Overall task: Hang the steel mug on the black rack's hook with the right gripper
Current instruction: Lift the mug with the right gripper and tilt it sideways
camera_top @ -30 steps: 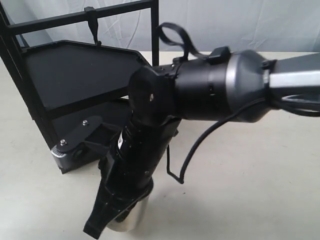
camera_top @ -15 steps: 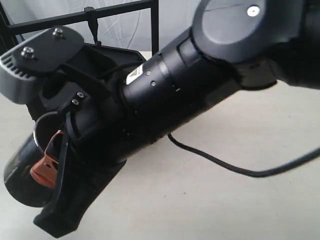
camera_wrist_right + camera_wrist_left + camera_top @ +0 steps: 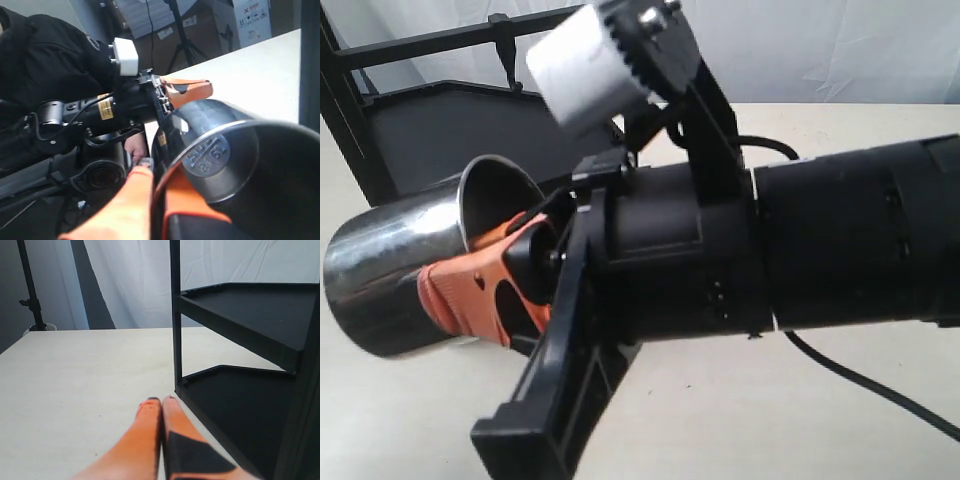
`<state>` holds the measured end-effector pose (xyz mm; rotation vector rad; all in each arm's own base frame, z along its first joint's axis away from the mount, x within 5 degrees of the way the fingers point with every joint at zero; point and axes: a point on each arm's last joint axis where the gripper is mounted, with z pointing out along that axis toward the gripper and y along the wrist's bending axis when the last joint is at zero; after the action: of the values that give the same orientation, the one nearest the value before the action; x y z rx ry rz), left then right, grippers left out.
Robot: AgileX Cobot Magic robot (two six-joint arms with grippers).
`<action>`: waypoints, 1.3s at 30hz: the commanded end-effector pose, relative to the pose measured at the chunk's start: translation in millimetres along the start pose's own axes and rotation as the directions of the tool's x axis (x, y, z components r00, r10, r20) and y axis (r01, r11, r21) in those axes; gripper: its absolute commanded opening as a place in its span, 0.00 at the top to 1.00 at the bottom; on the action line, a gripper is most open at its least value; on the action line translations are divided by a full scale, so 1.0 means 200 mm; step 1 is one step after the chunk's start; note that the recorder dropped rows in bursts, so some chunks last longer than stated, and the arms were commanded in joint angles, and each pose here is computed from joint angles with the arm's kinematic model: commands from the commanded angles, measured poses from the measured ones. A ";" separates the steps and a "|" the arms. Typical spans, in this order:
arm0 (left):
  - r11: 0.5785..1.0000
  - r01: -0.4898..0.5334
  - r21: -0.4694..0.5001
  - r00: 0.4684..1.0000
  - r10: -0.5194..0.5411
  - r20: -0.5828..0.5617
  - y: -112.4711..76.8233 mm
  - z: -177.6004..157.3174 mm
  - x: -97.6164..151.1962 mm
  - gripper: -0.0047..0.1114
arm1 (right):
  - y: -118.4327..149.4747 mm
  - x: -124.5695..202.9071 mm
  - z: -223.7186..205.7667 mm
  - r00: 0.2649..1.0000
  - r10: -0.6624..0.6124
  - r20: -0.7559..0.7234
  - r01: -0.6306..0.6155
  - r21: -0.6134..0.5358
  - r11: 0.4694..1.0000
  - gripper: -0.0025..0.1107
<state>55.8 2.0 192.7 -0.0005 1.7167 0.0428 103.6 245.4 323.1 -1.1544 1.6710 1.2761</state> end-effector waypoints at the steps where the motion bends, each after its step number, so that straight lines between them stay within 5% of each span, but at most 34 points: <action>1: 1.000 0.003 0.001 1.000 -0.003 0.002 0.00 0.00 0.00 0.95 | 0.07 0.01 -0.01 0.995 -0.100 0.027 0.103 -0.134 0.986 0.99; 4: 1.000 0.003 0.001 1.000 -0.003 0.002 0.00 0.00 0.00 0.95 | 0.10 0.03 -0.02 0.971 -0.234 0.053 0.240 -0.202 0.950 0.99; 10: 1.000 0.003 0.001 1.000 -0.003 0.002 0.00 0.00 0.00 0.95 | 0.06 0.02 -0.02 0.915 -0.396 0.074 0.403 -0.132 0.906 0.99; 19: 1.000 0.003 0.001 1.000 -0.003 0.002 0.00 0.00 0.00 0.95 | -0.12 0.01 -0.04 0.786 -0.608 -0.108 0.618 0.157 0.771 0.99; 22: 1.000 0.003 0.001 1.000 -0.003 0.002 0.00 0.00 0.00 0.95 | -0.15 0.05 -0.03 0.732 -0.657 -0.177 0.680 0.135 0.721 0.99; 36: 1.000 0.003 0.001 1.000 -0.003 0.002 0.00 0.00 0.00 0.95 | -0.11 0.04 -0.05 0.681 -0.714 -0.164 0.730 0.082 0.678 0.99; 39: 1.000 0.003 0.001 1.000 -0.003 0.002 0.00 0.00 0.00 0.95 | -0.10 0.06 -0.06 0.544 -0.813 -0.209 0.831 0.001 0.556 0.99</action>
<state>55.8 2.0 192.7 -0.0005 1.7167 0.0428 122.5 231.8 303.7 -1.6514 1.1238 0.5256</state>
